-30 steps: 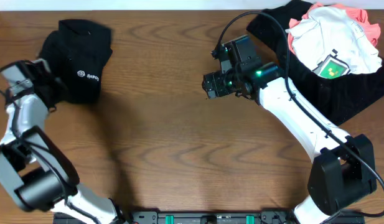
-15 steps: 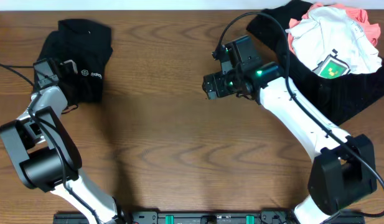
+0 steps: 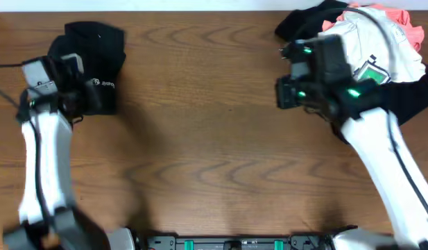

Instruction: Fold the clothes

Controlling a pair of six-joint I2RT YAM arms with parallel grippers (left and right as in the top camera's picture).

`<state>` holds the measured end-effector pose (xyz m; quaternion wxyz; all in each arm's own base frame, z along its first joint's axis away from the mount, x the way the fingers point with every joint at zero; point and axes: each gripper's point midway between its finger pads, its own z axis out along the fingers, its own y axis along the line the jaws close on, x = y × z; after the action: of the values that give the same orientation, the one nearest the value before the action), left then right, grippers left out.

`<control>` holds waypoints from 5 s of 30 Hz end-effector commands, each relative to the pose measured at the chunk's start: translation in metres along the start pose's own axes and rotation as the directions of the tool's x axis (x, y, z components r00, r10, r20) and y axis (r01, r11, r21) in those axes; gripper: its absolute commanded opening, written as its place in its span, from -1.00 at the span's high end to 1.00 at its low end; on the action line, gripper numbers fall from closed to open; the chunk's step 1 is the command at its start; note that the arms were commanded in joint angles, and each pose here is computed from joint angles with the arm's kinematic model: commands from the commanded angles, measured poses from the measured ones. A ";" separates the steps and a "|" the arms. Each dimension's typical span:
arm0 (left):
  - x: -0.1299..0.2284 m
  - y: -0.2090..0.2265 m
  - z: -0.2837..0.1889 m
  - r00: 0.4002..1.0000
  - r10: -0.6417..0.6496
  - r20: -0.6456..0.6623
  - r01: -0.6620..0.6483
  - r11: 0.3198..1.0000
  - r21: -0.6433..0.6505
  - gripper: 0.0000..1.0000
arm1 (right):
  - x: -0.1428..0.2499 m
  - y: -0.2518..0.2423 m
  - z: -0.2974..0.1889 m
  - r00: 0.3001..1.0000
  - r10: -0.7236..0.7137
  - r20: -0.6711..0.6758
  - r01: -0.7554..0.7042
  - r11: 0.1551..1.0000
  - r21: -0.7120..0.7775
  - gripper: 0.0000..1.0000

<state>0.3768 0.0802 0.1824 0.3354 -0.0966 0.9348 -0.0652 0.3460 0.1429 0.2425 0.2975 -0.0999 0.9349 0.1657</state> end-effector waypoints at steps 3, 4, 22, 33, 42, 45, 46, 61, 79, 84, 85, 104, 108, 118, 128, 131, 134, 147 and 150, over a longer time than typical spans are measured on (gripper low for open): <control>0.007 -0.073 -0.065 0.990 0.110 0.090 -0.122 0.983 0.137 0.88 | 0.010 -0.013 -0.046 0.998 -0.033 0.050 0.027 0.993 0.116 0.97; 0.020 -0.089 -0.076 0.985 0.145 0.090 -0.158 0.973 0.166 0.88 | 0.020 -0.015 -0.054 0.998 -0.037 0.041 0.032 0.990 0.135 0.97; 0.125 -0.155 -0.104 0.927 0.223 0.303 -0.330 0.868 0.370 -0.96 | 0.121 -0.023 -0.054 0.955 0.162 0.249 -0.174 0.984 0.027 -0.98; 0.125 -0.155 -0.102 0.930 0.225 0.292 -0.327 0.870 0.370 -0.96 | 0.154 -0.032 -0.040 0.965 0.231 0.122 -0.240 0.968 0.071 -0.98; 0.121 -0.132 -0.100 0.913 0.263 0.312 -0.342 0.911 0.230 -0.96 | 0.163 -0.034 -0.039 0.968 0.236 0.090 -0.244 0.966 0.085 -0.99; 0.130 -0.124 -0.111 0.908 0.260 0.328 -0.338 0.917 0.210 -0.96 | 0.163 -0.034 -0.039 0.968 0.236 0.090 -0.244 0.966 0.085 -0.98; 0.135 -0.122 -0.115 0.907 0.260 0.330 -0.339 0.917 0.210 -0.96 | 0.163 -0.034 -0.039 0.968 0.236 0.090 -0.244 0.966 0.086 -0.98; 0.154 -0.078 -0.068 0.805 0.153 0.573 -0.269 0.955 0.122 -0.96 | 0.163 -0.034 -0.039 0.968 0.236 0.090 -0.244 0.966 0.085 -0.99; 0.167 -0.071 -0.048 0.812 0.152 0.563 -0.258 0.960 0.112 -0.96 | 0.163 -0.034 -0.039 0.968 0.236 0.090 -0.244 0.966 0.085 -0.99; 0.167 -0.071 -0.047 0.813 0.153 0.561 -0.258 0.960 0.113 -0.96 | 0.163 -0.034 -0.039 0.968 0.236 0.090 -0.244 0.966 0.085 -0.99; 0.167 -0.071 -0.047 0.814 0.153 0.561 -0.258 0.960 0.113 -0.96 | 0.163 -0.034 -0.039 0.968 0.236 0.090 -0.244 0.966 0.085 -0.99; 0.167 -0.071 -0.047 0.813 0.153 0.561 -0.258 0.960 0.113 -0.96 | 0.162 -0.037 -0.039 0.969 0.229 0.096 -0.239 0.966 0.104 -0.99; 0.167 -0.071 -0.047 0.814 0.153 0.561 -0.258 0.960 0.113 -0.96 | 0.164 -0.051 -0.046 0.983 0.127 0.135 -0.151 0.970 0.190 -0.99; 0.167 -0.071 -0.047 0.813 0.153 0.561 -0.258 0.960 0.113 -0.96 | 0.190 -0.080 -0.033 0.926 -0.025 0.377 -0.076 0.965 0.252 -0.99; 0.167 -0.071 -0.047 0.814 0.153 0.561 -0.258 0.960 0.113 -0.96 | 0.199 -0.089 -0.006 0.868 -0.056 0.494 -0.073 0.968 0.238 -0.98; 0.167 -0.071 -0.047 0.814 0.153 0.561 -0.258 0.960 0.113 -0.96 | 0.198 -0.090 -0.007 0.866 -0.056 0.498 -0.077 0.967 0.243 -0.99; 0.167 -0.071 -0.047 0.814 0.153 0.561 -0.258 0.960 0.113 -0.96 | 0.198 -0.090 -0.007 0.866 -0.056 0.497 -0.076 0.967 0.242 -0.99; 0.167 -0.070 -0.047 0.814 0.153 0.561 -0.258 0.960 0.113 -0.96 | 0.198 -0.090 -0.007 0.867 -0.056 0.496 -0.076 0.967 0.242 -0.98; 0.167 -0.070 -0.047 0.814 0.153 0.561 -0.258 0.960 0.113 -0.96 | 0.198 -0.090 -0.007 0.867 -0.056 0.496 -0.076 0.967 0.242 -0.99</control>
<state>0.2297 -0.0247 0.1398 0.6085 0.0207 0.7882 -0.0894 0.2083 0.0417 0.1078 0.5337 -0.0053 0.8423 0.0754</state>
